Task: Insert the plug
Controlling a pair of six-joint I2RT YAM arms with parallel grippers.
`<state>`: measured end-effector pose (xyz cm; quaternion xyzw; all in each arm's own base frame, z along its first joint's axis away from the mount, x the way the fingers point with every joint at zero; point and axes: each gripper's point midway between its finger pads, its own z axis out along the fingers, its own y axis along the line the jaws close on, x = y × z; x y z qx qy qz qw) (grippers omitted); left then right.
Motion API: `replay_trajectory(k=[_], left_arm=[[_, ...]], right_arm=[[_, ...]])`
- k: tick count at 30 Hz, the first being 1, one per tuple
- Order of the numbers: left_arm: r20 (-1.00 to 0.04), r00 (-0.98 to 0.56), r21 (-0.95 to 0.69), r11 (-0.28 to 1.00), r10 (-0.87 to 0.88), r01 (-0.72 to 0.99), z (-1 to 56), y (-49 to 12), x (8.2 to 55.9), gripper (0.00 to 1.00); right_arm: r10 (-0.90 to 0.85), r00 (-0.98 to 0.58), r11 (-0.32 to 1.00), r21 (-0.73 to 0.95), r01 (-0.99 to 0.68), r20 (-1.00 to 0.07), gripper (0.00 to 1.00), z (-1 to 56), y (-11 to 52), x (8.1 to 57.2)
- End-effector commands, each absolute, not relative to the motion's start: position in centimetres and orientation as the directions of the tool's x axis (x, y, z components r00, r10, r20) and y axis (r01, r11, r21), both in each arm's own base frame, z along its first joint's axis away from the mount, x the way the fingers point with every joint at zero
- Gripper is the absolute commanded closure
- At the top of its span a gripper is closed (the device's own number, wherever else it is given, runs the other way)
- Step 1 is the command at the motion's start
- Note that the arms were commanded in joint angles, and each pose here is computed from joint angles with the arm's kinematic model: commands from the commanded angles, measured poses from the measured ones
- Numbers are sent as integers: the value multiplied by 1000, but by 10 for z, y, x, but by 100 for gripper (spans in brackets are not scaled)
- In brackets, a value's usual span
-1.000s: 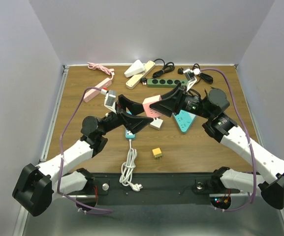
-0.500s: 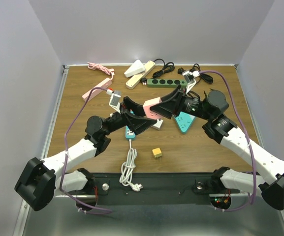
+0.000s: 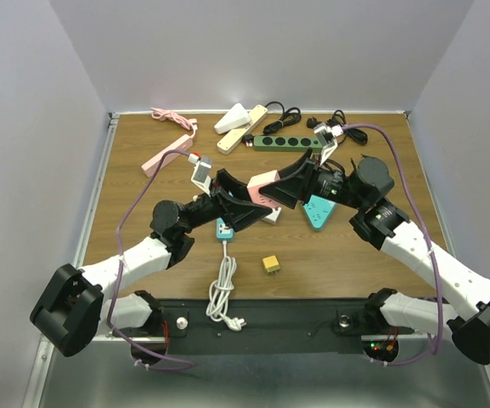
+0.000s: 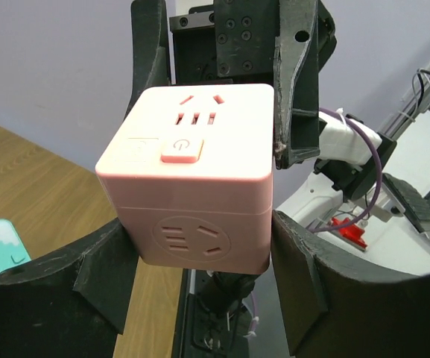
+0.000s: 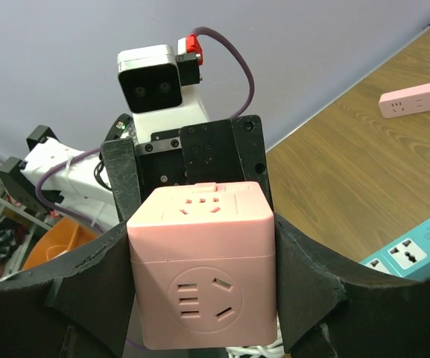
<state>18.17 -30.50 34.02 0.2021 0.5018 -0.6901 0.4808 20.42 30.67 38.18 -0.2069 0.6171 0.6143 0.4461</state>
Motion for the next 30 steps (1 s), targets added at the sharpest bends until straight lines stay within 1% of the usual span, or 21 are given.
replay_trajectory(k=[1,2,4,5,6,8,9,11,15,16,18,20,24,30], left_arm=[[-790,-368,-394,-55,-489,918,357,-302,177,97],[-809,-356,-375,-55,-468,925,352,-304,174,100],[-830,-346,-358,-58,-438,932,341,-305,170,100],[-848,-330,-335,-63,-414,940,334,-306,167,100],[-855,-328,-329,-69,-402,942,329,-306,164,100],[-872,-319,-306,-95,-372,947,318,-306,156,100],[-878,-314,-298,-102,-361,949,314,-306,154,100],[-890,-302,-272,-133,-342,953,307,-305,146,100],[-896,-307,-252,-201,-321,947,296,-302,132,100],[-898,-283,-217,-220,-337,951,300,-300,127,100],[-900,-308,-232,-257,-309,938,293,-300,121,100],[-903,-310,-222,-294,-299,930,291,-298,114,100],[-907,-308,-203,-342,-287,918,290,-296,105,100],[-927,-295,-193,-383,-229,904,284,-295,98,100]], right_arm=[[247,-507,143,548,-824,-826,93,379,305,189],[232,-494,155,534,-831,-838,83,376,305,190],[197,-506,185,539,-822,-839,74,364,304,191],[187,-487,197,518,-832,-853,61,362,302,191],[181,-483,203,513,-834,-857,53,361,301,190],[150,-475,230,498,-836,-867,44,351,299,190],[143,-471,239,493,-837,-870,37,349,297,190],[127,-471,263,487,-832,-873,31,342,295,191],[109,-466,276,477,-834,-878,22,334,291,188],[108,-464,281,475,-834,-879,20,332,291,188],[108,-446,285,457,-842,-888,14,333,288,188],[107,-433,288,445,-848,-895,11,333,287,188],[38,-469,263,462,-847,-882,10,318,291,182],[-64,-532,298,492,-818,-845,8,288,291,182]])
